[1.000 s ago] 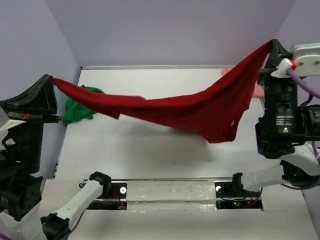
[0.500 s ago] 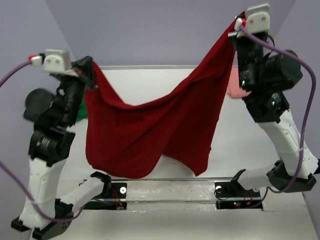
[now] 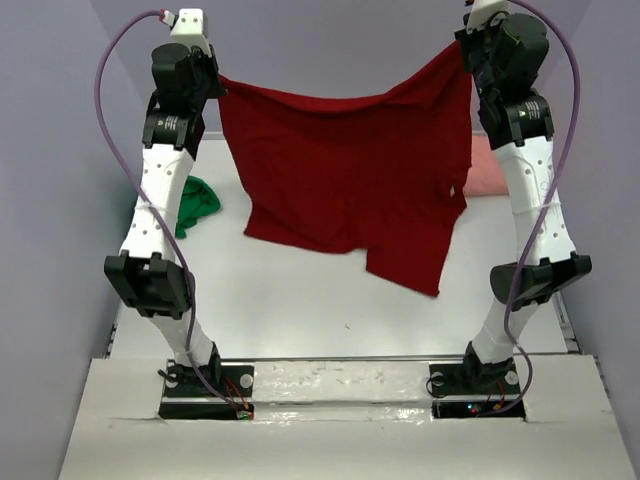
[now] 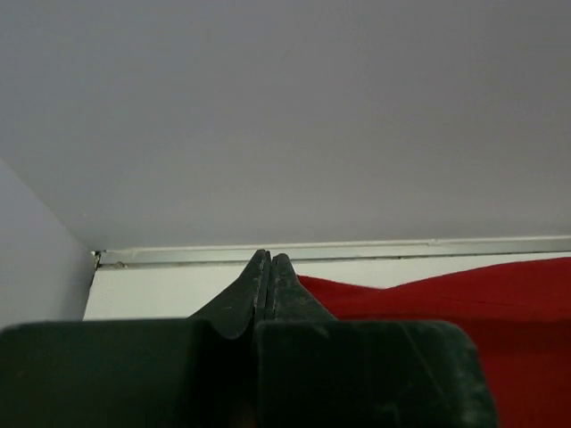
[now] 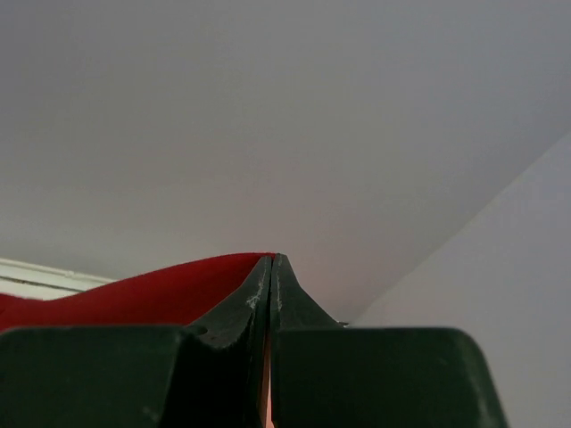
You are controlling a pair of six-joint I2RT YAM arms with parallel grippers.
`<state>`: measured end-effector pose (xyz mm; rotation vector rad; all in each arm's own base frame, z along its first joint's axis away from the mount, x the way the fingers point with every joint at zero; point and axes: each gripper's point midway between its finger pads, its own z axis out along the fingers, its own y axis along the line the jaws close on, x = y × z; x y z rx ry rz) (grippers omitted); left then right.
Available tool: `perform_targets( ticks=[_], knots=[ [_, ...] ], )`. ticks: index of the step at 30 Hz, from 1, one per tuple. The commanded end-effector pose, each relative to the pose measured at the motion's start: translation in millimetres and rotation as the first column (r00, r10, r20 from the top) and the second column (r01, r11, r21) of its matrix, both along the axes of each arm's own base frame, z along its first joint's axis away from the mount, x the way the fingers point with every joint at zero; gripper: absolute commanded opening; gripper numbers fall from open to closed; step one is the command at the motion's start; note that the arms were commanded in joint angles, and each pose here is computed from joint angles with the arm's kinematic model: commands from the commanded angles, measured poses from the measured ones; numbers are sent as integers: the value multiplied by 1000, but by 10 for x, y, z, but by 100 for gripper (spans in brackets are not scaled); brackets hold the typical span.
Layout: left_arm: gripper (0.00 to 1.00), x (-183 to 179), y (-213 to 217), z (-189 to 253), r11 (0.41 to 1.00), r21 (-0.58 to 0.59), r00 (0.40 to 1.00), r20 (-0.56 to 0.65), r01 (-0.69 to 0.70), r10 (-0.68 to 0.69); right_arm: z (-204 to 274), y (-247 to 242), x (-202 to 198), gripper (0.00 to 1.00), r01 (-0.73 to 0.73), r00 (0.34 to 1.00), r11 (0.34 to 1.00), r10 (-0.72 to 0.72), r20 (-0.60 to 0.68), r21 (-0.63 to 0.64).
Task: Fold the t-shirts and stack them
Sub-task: Flatten the tshirt out
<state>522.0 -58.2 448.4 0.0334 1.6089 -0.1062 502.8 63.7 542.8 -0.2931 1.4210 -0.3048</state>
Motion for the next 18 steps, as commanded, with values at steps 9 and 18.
perform_targets(
  ticks=[9, 18],
  knots=[
    [0, -1422, -16, 1392, 994, -86, 933, 358, 72, -37, 1175, -180, -1639, 0, -67, 952, 993, 34, 304, 101],
    [0, -2990, 33, 1613, 980, -123, 883, 462, 156, -82, 1452, -433, -3024, 0, -134, 902, 975, 47, 430, 174]
  ],
)
